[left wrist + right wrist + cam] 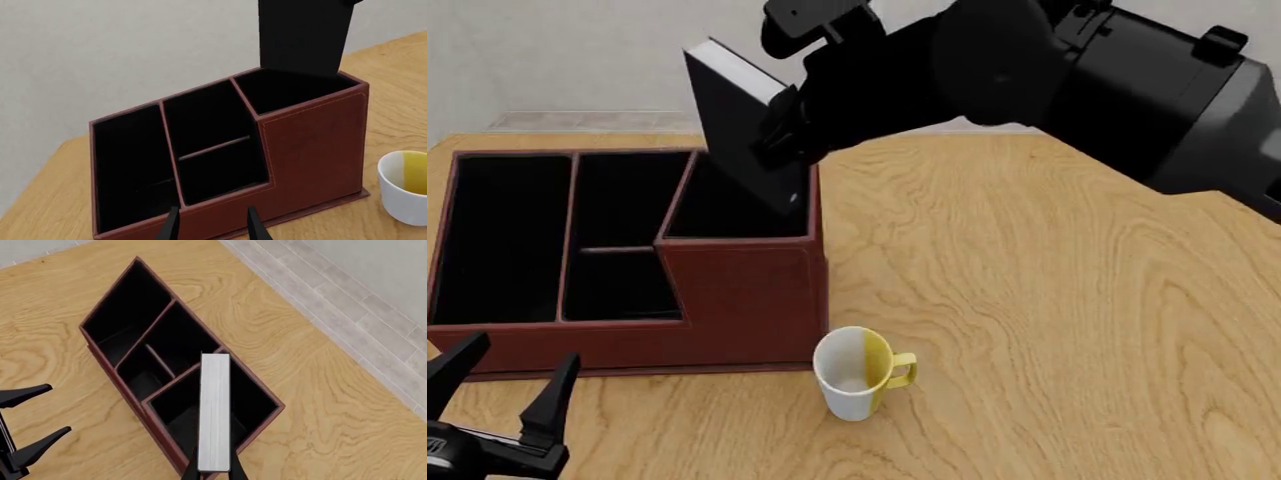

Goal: Pick up the book and place it in the right compartment of the caddy.

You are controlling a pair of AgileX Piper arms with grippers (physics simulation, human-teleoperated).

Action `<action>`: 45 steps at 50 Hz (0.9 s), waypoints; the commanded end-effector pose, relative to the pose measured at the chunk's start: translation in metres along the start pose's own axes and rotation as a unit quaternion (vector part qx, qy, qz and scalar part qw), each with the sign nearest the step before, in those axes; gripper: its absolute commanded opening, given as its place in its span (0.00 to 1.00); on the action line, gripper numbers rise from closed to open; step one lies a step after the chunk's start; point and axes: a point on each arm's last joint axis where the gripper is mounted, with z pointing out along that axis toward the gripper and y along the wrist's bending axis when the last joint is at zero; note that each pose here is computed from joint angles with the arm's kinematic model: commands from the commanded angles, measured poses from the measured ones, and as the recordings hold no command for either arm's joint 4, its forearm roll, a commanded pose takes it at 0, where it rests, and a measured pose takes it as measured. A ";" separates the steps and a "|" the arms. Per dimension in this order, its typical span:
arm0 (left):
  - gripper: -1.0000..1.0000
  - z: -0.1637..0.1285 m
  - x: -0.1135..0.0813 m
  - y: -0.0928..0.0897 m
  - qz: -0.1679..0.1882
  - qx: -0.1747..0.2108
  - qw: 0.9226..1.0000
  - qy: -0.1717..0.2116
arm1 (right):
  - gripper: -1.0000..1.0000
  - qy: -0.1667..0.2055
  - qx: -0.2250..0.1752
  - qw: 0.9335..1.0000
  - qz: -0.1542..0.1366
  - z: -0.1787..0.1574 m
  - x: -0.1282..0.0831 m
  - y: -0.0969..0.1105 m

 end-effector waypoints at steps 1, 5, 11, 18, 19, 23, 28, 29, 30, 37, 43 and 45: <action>1.00 -0.001 0.000 0.000 0.000 0.000 1.000 0.000 | 0.00 -0.007 0.004 1.000 0.015 0.006 -0.001 -0.003; 1.00 -0.001 0.000 0.000 0.000 0.000 1.000 0.000 | 0.00 -0.003 0.004 1.000 0.017 0.013 0.001 -0.003; 1.00 0.000 0.000 0.000 0.000 0.001 1.000 0.000 | 0.00 -0.002 0.002 1.000 0.021 0.021 -0.001 -0.002; 1.00 0.000 0.000 0.000 0.000 0.002 1.000 0.000 | 0.00 0.005 0.000 1.000 0.022 0.031 0.003 0.001; 1.00 0.000 0.000 0.000 0.001 0.003 1.000 0.000 | 0.00 0.006 0.000 1.000 0.022 0.032 0.004 0.001; 1.00 -0.002 0.000 -0.001 0.006 0.004 1.000 -0.002 | 0.00 0.009 -0.001 1.000 0.023 0.036 0.006 0.001; 1.00 -0.001 0.000 -0.001 0.004 0.003 1.000 -0.001 | 0.00 0.013 0.004 1.000 0.026 0.042 0.008 -0.004; 1.00 -0.001 0.000 -0.001 0.004 0.004 1.000 -0.001 | 0.00 0.013 0.005 1.000 0.027 0.043 0.009 -0.005; 1.00 -0.002 0.000 -0.001 0.005 0.004 1.000 -0.002 | 0.00 0.014 0.006 1.000 0.027 0.045 0.010 -0.006; 1.00 -0.003 0.000 -0.001 0.005 0.005 1.000 -0.001 | 0.00 0.019 0.008 0.999 0.031 0.054 0.014 -0.008; 1.00 -0.002 0.000 -0.001 0.005 0.004 1.000 -0.001 | 0.00 0.023 0.009 0.999 0.033 0.058 0.018 -0.008; 1.00 -0.002 0.000 -0.001 0.004 0.004 1.000 -0.001 | 0.00 0.025 0.009 0.999 0.034 0.060 0.020 -0.009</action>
